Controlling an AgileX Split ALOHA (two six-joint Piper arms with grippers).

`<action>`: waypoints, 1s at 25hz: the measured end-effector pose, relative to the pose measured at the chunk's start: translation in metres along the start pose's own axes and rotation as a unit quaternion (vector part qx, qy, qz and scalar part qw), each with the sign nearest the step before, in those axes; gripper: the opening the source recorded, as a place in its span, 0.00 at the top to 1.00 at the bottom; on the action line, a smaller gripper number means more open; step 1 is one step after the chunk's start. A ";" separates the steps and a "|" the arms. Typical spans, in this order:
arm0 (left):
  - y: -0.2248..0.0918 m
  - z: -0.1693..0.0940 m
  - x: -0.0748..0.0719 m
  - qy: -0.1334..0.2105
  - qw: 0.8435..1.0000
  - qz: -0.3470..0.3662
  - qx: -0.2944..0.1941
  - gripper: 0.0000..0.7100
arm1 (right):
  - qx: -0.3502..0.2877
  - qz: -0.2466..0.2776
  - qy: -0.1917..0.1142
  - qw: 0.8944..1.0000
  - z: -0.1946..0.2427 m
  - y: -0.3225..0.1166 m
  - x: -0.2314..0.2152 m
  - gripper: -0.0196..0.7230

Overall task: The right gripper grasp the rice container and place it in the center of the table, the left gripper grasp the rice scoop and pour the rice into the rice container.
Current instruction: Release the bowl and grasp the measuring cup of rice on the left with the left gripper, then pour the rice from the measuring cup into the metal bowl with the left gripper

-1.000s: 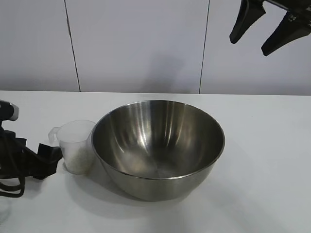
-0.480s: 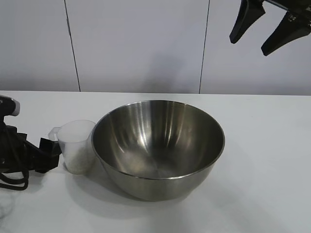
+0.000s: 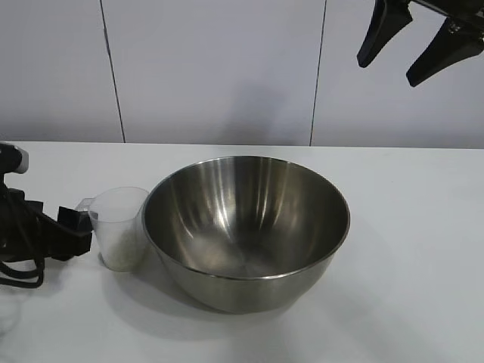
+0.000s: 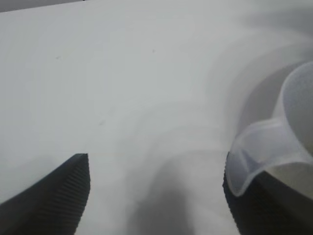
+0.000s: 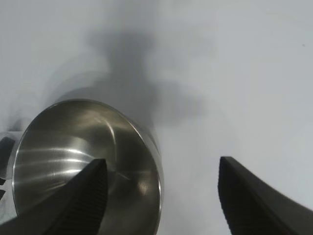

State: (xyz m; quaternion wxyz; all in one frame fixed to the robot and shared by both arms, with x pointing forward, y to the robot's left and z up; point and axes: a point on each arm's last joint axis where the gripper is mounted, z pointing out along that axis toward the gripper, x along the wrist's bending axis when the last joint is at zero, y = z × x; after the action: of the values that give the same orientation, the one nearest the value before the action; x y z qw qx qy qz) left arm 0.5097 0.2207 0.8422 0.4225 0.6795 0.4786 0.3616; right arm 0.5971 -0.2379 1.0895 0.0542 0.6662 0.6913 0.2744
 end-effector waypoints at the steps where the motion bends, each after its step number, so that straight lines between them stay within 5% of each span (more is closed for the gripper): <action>1: 0.001 0.000 0.000 0.000 1.000 0.000 -0.002 0.24 | 0.000 0.000 0.000 1.000 0.000 0.000 0.000 0.37; 3: 0.001 0.000 0.000 -0.003 1.000 0.001 -0.002 0.33 | 0.000 0.000 0.000 1.000 0.000 0.000 0.000 0.37; 5: 0.001 0.000 -0.003 -0.017 1.000 0.008 -0.003 0.65 | 0.000 0.000 0.000 1.000 0.000 0.000 0.000 0.37; 8: 0.001 0.000 -0.006 -0.031 0.999 0.014 -0.004 0.91 | 0.000 0.000 0.000 1.000 0.000 0.000 0.000 0.37; 16: 0.004 -0.001 -0.006 -0.032 0.999 -0.004 -0.007 0.98 | -0.004 0.000 0.000 1.000 0.000 0.001 0.000 0.37; 25: 0.069 -0.025 0.000 -0.032 0.995 -0.026 -0.095 0.98 | -0.004 -0.008 0.000 1.000 0.000 0.001 0.000 0.37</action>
State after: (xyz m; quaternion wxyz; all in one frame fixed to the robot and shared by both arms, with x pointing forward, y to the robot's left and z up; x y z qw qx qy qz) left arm 0.5104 0.2135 0.9150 0.5094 0.6345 0.4462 0.3726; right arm 0.5978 -0.2379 1.0899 0.0592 0.6608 0.6952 0.2766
